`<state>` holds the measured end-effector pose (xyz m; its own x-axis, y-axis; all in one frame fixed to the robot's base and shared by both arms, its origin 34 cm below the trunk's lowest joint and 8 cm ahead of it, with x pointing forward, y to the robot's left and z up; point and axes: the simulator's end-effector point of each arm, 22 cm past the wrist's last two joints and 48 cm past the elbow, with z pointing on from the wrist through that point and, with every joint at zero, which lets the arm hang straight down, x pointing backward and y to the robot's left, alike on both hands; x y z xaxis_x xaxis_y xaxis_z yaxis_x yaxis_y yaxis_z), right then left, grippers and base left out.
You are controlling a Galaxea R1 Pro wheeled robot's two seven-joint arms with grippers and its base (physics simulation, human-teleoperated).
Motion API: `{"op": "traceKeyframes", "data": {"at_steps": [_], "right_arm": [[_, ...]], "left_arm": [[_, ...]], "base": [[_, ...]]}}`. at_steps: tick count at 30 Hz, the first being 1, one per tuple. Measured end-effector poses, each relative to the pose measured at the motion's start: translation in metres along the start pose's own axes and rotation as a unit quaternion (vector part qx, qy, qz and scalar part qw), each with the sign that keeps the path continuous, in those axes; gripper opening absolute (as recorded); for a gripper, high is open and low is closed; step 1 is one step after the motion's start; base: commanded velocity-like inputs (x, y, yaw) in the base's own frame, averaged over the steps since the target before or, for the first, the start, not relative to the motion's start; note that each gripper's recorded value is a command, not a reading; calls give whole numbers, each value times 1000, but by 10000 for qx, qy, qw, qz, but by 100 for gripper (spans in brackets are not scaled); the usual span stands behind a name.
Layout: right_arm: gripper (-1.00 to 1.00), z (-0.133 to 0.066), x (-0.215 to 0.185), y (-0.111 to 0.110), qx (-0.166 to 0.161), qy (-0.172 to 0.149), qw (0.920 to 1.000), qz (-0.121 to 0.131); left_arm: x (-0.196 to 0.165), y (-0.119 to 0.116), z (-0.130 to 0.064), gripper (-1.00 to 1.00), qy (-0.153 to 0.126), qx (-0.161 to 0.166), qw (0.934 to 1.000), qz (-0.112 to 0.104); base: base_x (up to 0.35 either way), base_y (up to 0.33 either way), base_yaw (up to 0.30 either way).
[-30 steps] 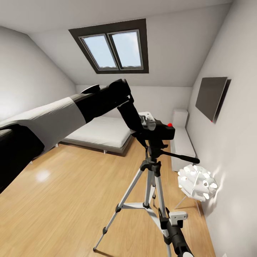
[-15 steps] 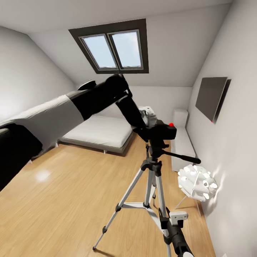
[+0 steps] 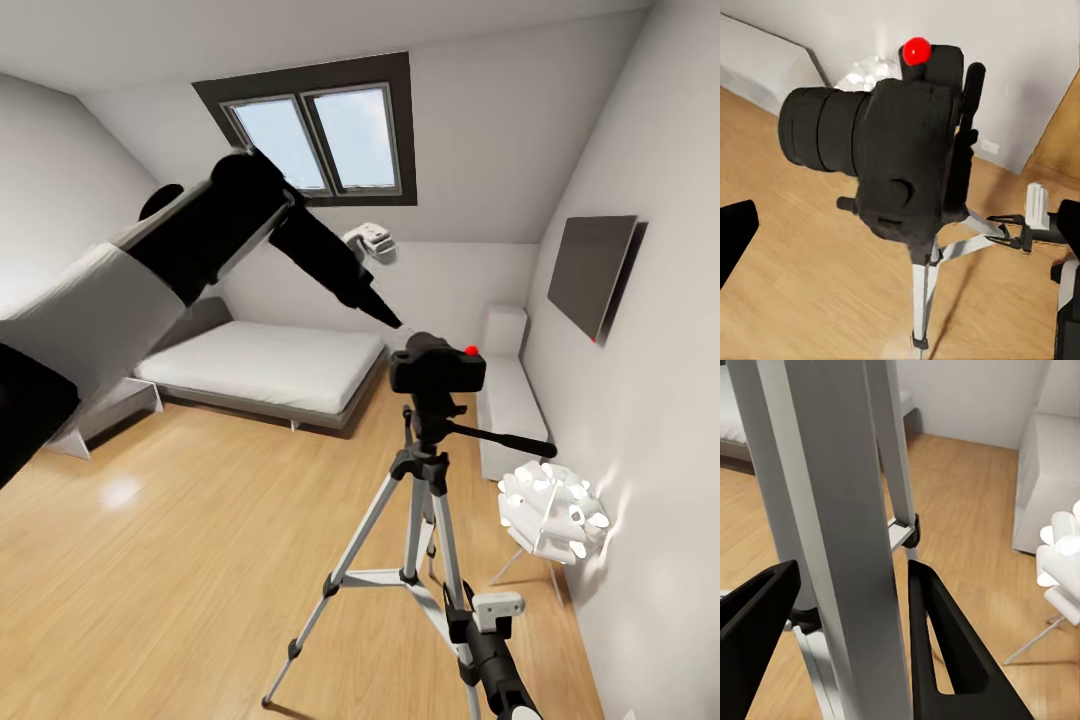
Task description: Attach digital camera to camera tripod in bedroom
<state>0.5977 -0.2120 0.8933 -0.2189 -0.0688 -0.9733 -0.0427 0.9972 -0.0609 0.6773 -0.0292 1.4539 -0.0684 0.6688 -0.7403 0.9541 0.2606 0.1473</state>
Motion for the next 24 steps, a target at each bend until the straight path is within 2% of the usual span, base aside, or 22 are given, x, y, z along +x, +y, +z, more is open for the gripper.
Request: {"op": "traceKeyframes", "data": {"at_steps": [4,5,7,9,11,14,16,22,24], "right_arm": [[-100,0,0,0,-1,0,10000,0],[-100,0,0,0,-1,-1,10000,-2],[-100,0,0,0,-1,-1,10000,-3],[-100,0,0,0,-1,0,10000,-3],[-100,0,0,0,-2,0,10000,-3],[-100,0,0,0,-3,2,10000,1],[-100,0,0,0,-2,4,10000,2],[-100,0,0,0,2,3,10000,0],[-100,0,1,0,-2,8,10000,-6]], "left_arm": [[19,42,-45,100,-274,-391,9982,-374],[29,55,-59,100,-307,-539,9969,-486],[40,69,-72,100,-319,-724,9950,-602],[56,91,-91,100,-301,-1071,9910,-745],[71,113,-107,100,-271,-1466,9851,-857],[97,150,-134,100,-173,-2244,9688,-1036],[105,158,-135,100,-137,-2380,9649,-1101],[163,180,-110,100,192,-2631,9521,-1544],[199,194,-97,100,405,-2814,9413,-1822]], "base": [[0,0,0],[0,0,0],[0,0,0],[0,0,0],[0,0,0],[0,0,0],[0,0,0],[0,0,0],[0,0,0]]}}
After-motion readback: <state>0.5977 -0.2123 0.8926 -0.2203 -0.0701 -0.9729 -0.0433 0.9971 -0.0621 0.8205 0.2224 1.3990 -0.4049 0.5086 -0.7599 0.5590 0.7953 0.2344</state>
